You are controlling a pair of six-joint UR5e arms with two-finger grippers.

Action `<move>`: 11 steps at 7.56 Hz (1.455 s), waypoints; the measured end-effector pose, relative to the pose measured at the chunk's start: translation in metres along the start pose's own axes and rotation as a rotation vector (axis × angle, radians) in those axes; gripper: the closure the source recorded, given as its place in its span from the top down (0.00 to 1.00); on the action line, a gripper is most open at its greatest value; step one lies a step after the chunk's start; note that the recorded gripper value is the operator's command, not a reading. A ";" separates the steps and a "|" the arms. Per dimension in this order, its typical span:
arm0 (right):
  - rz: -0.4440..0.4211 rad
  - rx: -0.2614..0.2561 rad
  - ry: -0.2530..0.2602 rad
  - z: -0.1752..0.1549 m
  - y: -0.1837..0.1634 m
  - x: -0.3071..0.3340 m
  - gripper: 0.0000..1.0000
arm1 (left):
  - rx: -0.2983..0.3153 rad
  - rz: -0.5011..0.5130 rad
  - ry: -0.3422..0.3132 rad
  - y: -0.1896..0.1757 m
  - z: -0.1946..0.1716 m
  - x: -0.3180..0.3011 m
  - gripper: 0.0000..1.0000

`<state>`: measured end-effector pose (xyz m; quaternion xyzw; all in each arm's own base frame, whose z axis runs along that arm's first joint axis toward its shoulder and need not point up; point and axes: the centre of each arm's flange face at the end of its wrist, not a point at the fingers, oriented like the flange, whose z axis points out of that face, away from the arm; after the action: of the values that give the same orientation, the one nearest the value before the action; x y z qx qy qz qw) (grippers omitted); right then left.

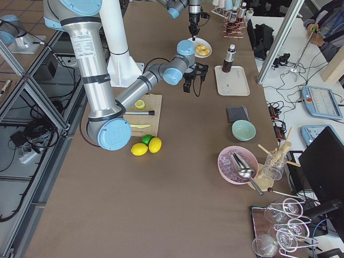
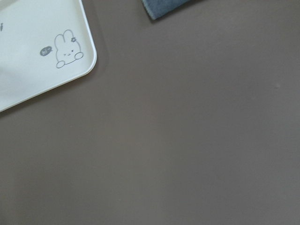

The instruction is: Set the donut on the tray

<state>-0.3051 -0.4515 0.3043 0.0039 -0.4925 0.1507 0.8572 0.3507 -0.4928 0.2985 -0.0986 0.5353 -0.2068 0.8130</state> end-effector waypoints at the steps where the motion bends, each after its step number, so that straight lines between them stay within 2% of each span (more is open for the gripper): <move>1: 0.023 -0.009 -0.021 0.013 0.024 -0.031 1.00 | -0.001 -0.019 0.015 0.023 0.010 0.024 0.00; 4: -0.019 -0.025 -0.053 0.043 0.088 -0.093 1.00 | 0.011 -0.044 0.055 0.081 0.030 0.062 0.00; 5: -0.030 -0.011 -0.047 0.050 0.106 -0.115 0.98 | 0.011 -0.049 0.059 0.096 0.038 0.065 0.00; 6: -0.005 -0.004 -0.039 0.053 0.122 -0.138 0.94 | 0.011 -0.050 0.059 0.107 0.044 0.066 0.00; 8: 0.031 -0.014 -0.045 0.055 0.141 -0.159 0.86 | 0.018 -0.046 0.062 0.117 0.050 0.066 0.00; 11: 0.058 -0.001 -0.049 0.056 0.143 -0.163 0.79 | 0.008 -0.052 0.081 0.130 0.042 0.067 0.00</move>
<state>-0.4659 -0.3655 0.1753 -0.0073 -0.5134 0.1753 0.8400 0.4416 -0.4083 0.2105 -0.1006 0.5640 -0.2337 0.7856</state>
